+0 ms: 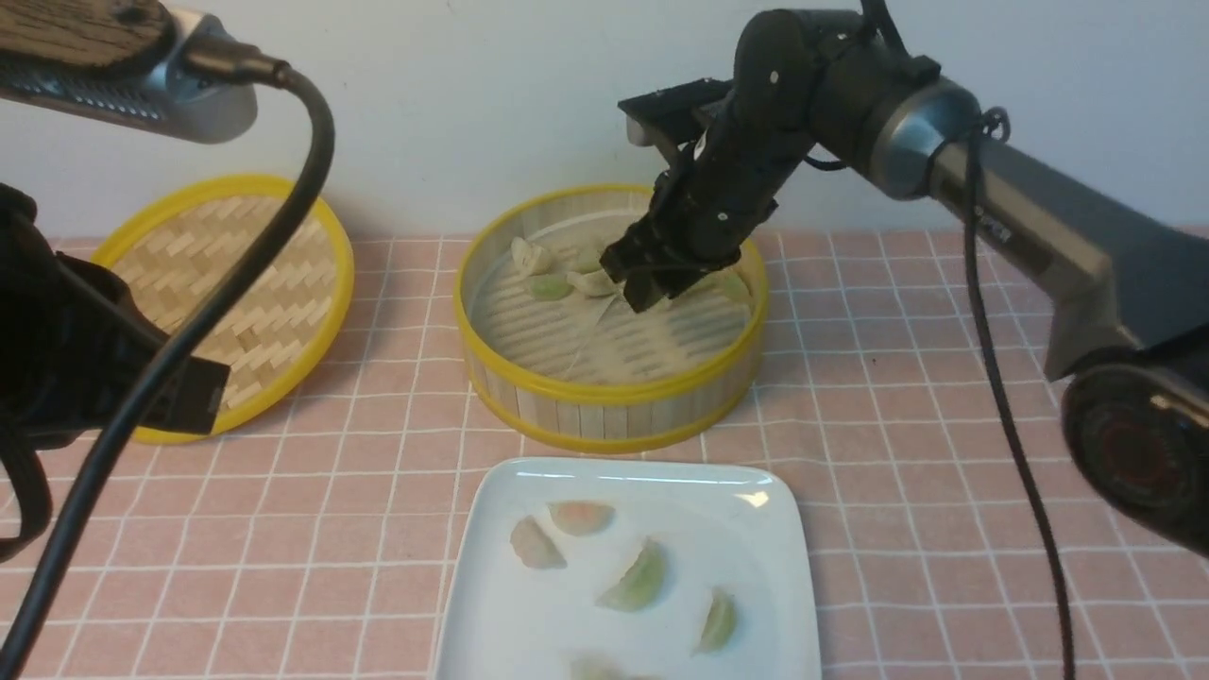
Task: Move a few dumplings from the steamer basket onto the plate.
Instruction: Use the right arm to put the dumpling into the plate
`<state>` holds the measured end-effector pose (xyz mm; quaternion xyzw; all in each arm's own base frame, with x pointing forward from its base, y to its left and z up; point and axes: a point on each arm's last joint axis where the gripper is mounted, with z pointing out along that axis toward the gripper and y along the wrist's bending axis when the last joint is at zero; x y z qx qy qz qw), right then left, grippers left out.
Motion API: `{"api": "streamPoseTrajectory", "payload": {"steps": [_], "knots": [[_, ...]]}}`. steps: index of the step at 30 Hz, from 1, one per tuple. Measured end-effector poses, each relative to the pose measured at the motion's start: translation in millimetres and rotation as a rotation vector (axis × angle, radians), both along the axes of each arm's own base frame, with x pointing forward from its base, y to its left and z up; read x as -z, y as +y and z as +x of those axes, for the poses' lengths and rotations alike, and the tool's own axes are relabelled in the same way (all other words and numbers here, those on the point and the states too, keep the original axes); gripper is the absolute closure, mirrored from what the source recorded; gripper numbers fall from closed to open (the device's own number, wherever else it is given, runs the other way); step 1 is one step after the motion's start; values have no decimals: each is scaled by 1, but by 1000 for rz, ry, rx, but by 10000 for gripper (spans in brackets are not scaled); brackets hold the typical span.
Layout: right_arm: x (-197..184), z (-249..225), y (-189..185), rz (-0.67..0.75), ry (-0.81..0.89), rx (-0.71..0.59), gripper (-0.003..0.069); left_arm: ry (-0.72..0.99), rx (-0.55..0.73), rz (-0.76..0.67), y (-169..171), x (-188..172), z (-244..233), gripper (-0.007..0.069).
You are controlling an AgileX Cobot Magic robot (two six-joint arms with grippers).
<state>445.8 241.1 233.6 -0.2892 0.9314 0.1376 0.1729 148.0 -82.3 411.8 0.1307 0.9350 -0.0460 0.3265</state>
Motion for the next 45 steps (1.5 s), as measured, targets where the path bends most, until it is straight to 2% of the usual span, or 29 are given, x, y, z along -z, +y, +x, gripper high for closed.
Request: {"api": "streamPoseTrajectory", "payload": {"steps": [9, 20, 29, 34, 35, 39, 44, 45], "knots": [[-43, -78, -19, 31, 84, -81, 429, -2, -2, 2, 0, 0, 0, 631], [17, -120, -19, -65, 294, -117, 429, -2, -2, 2, 0, 0, 0, 631], [39, -127, -21, -80, 369, -97, 429, -2, 1, 5, 0, 0, 0, 631], [38, -127, -20, -70, 370, -89, 367, -1, 1, 4, 0, 0, 0, 631], [35, -125, -19, -68, 362, -75, 312, -1, 1, 4, 0, 0, 0, 631], [16, -117, -18, -58, 299, -36, 191, -1, 1, 4, 0, 0, 0, 631], [-29, -131, -29, -23, 200, -15, 182, -1, 1, 4, 0, 0, 0, 631], [-57, -147, -39, 5, 139, -5, 206, -1, 1, 4, 0, 0, 0, 631]]}}
